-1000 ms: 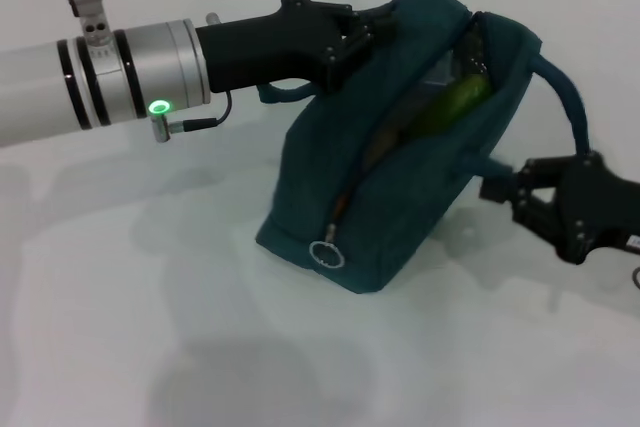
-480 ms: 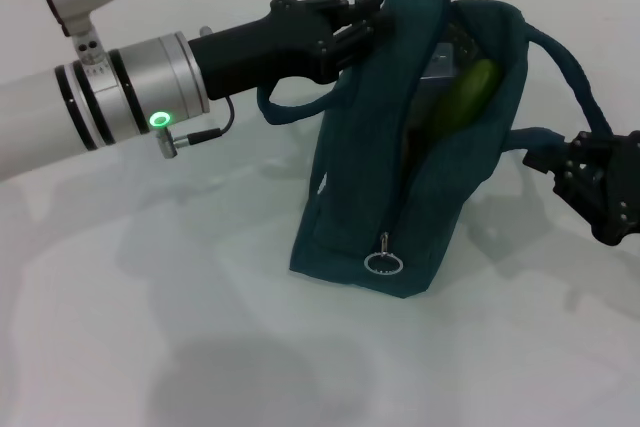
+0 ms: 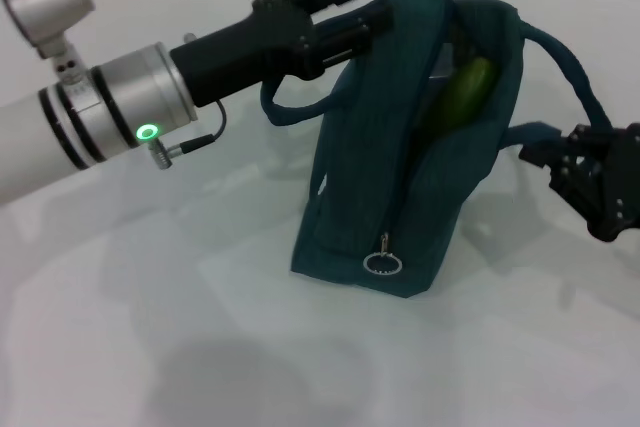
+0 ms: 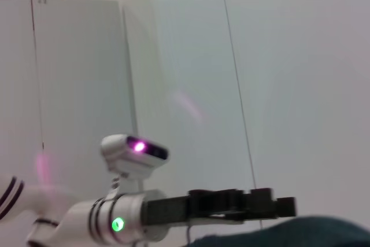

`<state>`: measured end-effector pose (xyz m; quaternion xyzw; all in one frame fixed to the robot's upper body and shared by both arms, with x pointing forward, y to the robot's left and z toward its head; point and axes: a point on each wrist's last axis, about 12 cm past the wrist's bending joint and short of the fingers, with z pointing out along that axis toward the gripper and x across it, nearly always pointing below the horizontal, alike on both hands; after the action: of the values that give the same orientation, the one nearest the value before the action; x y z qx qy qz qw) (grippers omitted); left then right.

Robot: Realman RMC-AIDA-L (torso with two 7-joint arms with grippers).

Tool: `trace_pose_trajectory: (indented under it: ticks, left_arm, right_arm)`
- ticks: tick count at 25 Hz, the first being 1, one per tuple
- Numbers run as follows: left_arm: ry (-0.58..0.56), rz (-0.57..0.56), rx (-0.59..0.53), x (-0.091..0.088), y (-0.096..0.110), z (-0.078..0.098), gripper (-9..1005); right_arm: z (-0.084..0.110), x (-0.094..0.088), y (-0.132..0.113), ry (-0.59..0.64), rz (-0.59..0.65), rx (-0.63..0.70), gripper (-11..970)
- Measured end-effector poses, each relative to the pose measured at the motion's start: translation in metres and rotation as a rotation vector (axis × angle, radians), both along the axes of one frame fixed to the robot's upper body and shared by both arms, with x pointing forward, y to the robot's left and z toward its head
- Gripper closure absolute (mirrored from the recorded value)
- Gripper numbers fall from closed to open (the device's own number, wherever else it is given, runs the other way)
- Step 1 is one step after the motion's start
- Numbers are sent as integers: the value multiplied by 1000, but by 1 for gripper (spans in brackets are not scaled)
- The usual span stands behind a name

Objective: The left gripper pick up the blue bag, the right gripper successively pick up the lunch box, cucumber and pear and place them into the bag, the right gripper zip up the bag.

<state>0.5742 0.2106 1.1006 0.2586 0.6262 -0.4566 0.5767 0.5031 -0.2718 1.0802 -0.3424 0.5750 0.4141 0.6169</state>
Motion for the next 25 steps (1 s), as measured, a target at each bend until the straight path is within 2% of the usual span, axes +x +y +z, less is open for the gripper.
trace_pose_trajectory:
  ticks: [3,7,17,22,25]
  left_arm:
    - [-80,4,-18,-6,3,2,318]
    - [-181,-11,-28,-15,5,5,300]
    - [-256,-70,-39,-35,5,-2,284]
    - [-220,-41,-111,-48,9,-10,285]
    - [-189,3,-148,-59,18,-18,286]
  right_arm:
    - [4,3,0,-41,-22,10,882]
    - [7,5,-3,-86,-71,36,882]
    - [10,9,-5,-172,-124,39,883]
    - [14,7,4,-274,-66,8,883]
    - [17,5,5,-324,-46,7,884]
